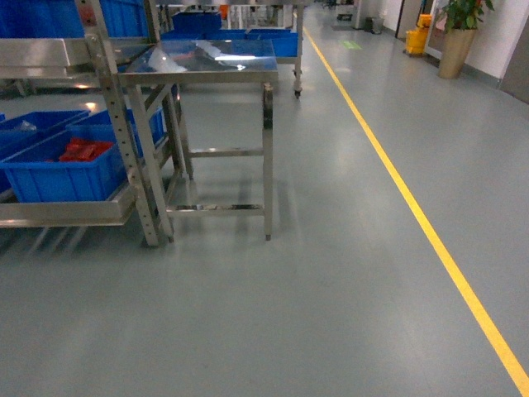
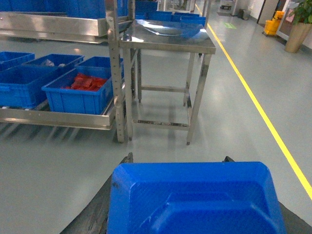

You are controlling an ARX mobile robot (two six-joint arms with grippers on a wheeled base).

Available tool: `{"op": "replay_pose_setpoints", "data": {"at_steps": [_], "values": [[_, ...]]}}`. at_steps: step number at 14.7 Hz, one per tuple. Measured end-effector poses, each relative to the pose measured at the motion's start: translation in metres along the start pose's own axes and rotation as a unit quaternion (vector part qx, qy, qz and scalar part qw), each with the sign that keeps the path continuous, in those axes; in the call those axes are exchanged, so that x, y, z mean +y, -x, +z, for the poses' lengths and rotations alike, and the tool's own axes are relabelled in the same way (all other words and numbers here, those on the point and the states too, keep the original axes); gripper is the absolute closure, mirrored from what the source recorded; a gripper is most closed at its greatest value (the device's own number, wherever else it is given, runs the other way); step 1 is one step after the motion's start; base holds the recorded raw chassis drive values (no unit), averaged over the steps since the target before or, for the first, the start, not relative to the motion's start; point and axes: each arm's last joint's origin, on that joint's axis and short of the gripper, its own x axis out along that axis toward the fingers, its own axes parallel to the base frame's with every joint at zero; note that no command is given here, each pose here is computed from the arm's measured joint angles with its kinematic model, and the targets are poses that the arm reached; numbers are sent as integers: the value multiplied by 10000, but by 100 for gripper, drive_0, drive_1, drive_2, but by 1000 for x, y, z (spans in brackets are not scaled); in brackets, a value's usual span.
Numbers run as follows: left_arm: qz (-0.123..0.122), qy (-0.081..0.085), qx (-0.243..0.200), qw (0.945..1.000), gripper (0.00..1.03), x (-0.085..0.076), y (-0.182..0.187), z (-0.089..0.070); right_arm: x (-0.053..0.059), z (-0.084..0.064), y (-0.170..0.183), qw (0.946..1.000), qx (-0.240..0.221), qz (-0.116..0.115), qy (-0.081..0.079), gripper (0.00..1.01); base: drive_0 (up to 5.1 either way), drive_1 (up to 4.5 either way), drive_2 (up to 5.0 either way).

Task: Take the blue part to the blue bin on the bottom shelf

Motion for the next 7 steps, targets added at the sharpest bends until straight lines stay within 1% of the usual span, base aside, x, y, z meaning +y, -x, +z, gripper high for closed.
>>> {"op": "replay_pose_setpoints", "data": {"at_steps": [7], "values": [[-1, -5, 10, 10000, 60, 0, 0, 0, 0, 0, 0, 10000, -23, 0, 0, 3, -5, 428, -439]]}}
